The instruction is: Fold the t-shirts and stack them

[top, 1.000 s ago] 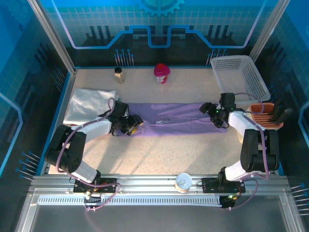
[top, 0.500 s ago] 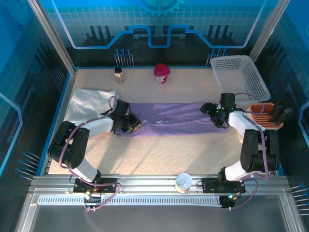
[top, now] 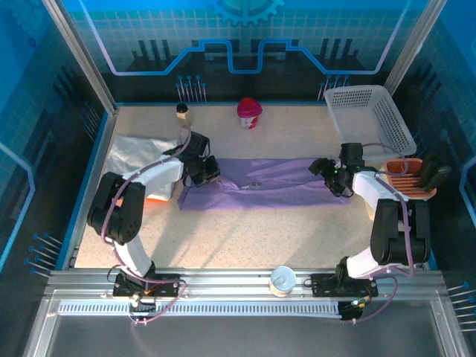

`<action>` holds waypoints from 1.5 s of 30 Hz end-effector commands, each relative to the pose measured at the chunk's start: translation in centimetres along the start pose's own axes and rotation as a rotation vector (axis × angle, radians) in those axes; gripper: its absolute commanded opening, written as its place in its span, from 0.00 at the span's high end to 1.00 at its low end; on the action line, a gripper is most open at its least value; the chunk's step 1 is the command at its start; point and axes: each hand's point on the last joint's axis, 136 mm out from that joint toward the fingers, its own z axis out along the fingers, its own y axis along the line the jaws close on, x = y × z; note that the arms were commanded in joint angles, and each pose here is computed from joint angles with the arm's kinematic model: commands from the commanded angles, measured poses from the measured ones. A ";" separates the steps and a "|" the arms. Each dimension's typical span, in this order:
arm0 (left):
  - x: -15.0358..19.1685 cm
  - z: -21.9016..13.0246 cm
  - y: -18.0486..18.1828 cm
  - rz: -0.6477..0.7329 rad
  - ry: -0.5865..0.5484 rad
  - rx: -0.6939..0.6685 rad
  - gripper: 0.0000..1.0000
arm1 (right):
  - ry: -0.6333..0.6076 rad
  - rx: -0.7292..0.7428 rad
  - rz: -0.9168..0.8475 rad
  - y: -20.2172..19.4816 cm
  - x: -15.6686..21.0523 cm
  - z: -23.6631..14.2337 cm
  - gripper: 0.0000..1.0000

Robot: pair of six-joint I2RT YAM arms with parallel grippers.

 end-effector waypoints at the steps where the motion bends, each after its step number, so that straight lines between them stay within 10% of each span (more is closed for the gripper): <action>1: -0.6 0.6 0.6 0.082 0.022 -0.091 1.00 | -0.010 -0.013 0.001 0.5 -0.5 -1.0 0.14; 5: -1.7 2.7 0.3 0.079 0.048 -0.116 0.95 | -0.008 -0.013 -0.037 0.7 -0.4 -1.4 0.10; 8: -2.3 3.4 -0.1 0.075 0.047 -0.121 0.59 | -0.016 -0.023 -0.083 1.3 -0.2 -1.8 0.07; 12: -2.8 2.0 -0.2 0.102 0.024 -0.138 0.42 | -0.028 -0.015 -0.163 2.8 -0.5 -2.7 0.00; 23: -0.1 -0.5 1.2 0.083 0.049 -0.115 0.46 | 0.037 0.097 -0.416 7.6 -2.4 0.3 0.01; 35: 0.4 2.6 4.5 0.134 0.190 -0.283 0.52 | 0.196 0.320 -0.416 4.8 -1.7 6.3 0.36; 45: -1.3 5.5 4.9 0.162 0.292 -0.328 0.53 | 0.365 0.341 -0.454 3.8 2.6 8.1 0.40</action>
